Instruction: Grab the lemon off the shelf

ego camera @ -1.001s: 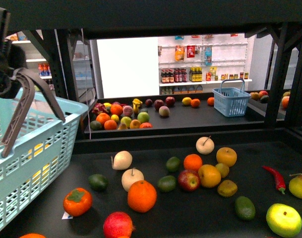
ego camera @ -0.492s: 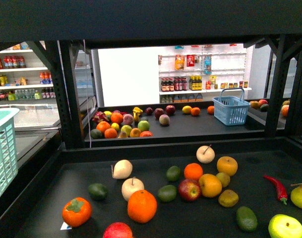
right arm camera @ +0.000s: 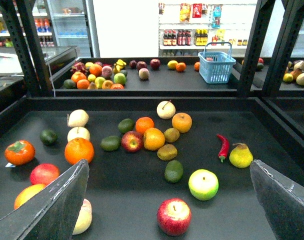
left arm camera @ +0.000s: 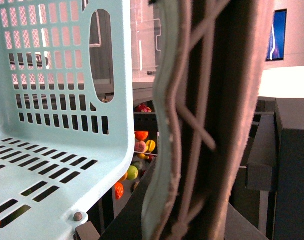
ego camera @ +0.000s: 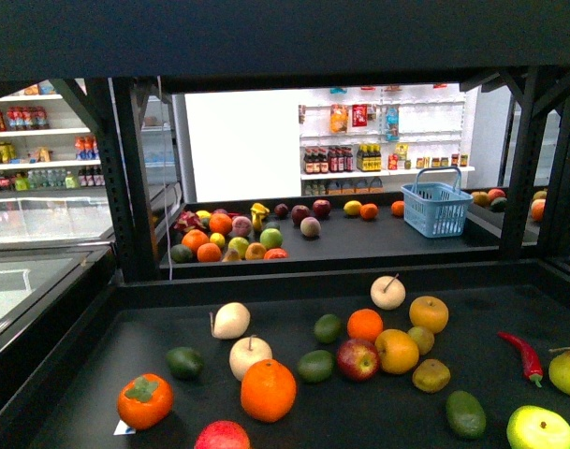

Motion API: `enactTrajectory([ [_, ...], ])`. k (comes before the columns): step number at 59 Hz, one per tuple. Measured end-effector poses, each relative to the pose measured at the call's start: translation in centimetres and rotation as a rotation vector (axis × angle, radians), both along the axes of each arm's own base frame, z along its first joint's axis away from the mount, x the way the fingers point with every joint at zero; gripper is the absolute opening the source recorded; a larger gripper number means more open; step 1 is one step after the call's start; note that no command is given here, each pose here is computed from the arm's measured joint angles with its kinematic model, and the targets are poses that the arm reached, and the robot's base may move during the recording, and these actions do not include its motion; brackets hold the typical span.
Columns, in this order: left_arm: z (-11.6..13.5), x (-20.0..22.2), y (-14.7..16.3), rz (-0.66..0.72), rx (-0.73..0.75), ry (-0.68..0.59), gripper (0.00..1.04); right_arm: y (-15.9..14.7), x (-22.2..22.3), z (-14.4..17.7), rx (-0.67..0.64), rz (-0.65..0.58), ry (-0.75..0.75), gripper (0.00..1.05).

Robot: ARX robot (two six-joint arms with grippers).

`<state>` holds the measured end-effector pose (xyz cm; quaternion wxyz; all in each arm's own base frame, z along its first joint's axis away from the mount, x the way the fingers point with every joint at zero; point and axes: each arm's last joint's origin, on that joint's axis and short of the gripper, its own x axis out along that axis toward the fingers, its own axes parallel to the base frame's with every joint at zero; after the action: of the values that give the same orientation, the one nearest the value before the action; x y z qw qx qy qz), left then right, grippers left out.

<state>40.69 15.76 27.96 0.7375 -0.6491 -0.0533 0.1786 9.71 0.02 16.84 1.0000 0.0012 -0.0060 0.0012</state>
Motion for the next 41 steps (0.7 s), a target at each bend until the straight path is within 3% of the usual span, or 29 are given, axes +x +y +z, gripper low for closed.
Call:
enactTrajectory([
  [35, -1.5, -0.4, 2.0, -0.034, 0.01, 0.057, 0.14, 0.0, 0.0, 0.0, 0.0, 0.0, 0.0, 0.97],
  [41, -1.7, -0.4, 1.9, -0.044, 0.043, 0.08, 0.29, 0.0, 0.0, 0.0, 0.0, 0.0, 0.0, 0.97],
])
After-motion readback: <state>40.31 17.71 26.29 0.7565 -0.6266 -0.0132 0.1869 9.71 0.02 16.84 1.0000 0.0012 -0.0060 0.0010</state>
